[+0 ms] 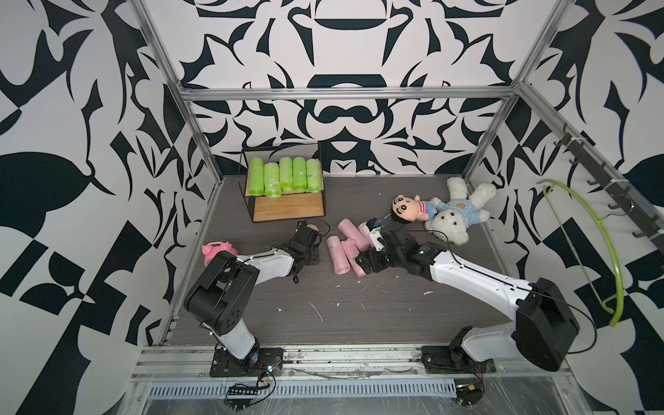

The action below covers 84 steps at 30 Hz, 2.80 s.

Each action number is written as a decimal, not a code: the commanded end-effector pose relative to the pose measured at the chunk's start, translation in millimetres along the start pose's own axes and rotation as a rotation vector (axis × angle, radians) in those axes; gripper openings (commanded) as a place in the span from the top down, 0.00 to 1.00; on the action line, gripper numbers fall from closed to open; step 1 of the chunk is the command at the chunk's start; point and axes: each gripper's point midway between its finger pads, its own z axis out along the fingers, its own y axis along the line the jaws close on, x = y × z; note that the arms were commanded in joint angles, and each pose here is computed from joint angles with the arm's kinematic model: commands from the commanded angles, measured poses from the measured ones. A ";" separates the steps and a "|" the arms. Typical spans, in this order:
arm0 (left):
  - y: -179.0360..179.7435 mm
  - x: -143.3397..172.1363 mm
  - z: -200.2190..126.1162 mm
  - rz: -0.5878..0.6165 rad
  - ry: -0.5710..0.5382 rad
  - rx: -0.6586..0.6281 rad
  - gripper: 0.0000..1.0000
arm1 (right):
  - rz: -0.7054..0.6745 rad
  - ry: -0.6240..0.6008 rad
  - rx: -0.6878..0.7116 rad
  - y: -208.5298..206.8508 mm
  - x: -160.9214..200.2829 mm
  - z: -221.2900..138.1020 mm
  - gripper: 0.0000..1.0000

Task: Sort the rolls of trash bags by color and place them on the shelf
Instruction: Pick up the roll of trash bags from the center of the board, then place the roll of trash bags on the shelf.

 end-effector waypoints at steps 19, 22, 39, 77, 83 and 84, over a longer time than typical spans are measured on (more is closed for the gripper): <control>63.9 -29.1 -45.2 -0.038 -0.144 -0.168 0.76 | -0.047 -0.143 0.004 5.1 -35.3 -10.8 0.14; 70.1 -47.8 -44.4 -0.046 -0.185 -0.161 0.76 | -0.071 -0.134 -0.006 9.2 -43.3 -4.7 0.14; 116.6 -95.9 -13.3 -0.302 -0.236 -0.102 0.75 | -0.068 -0.126 -0.049 16.9 -47.2 9.9 0.15; 172.8 -135.5 34.9 -0.514 -0.296 -0.222 0.46 | -0.027 -0.090 -0.128 36.5 -40.3 18.3 0.16; 170.5 -128.2 30.2 -0.551 -0.295 -0.201 0.35 | -0.032 -0.087 -0.125 39.9 -38.6 20.3 0.16; 170.0 -127.7 27.9 -0.560 -0.299 -0.195 0.33 | -0.033 -0.086 -0.125 39.9 -38.7 20.6 0.16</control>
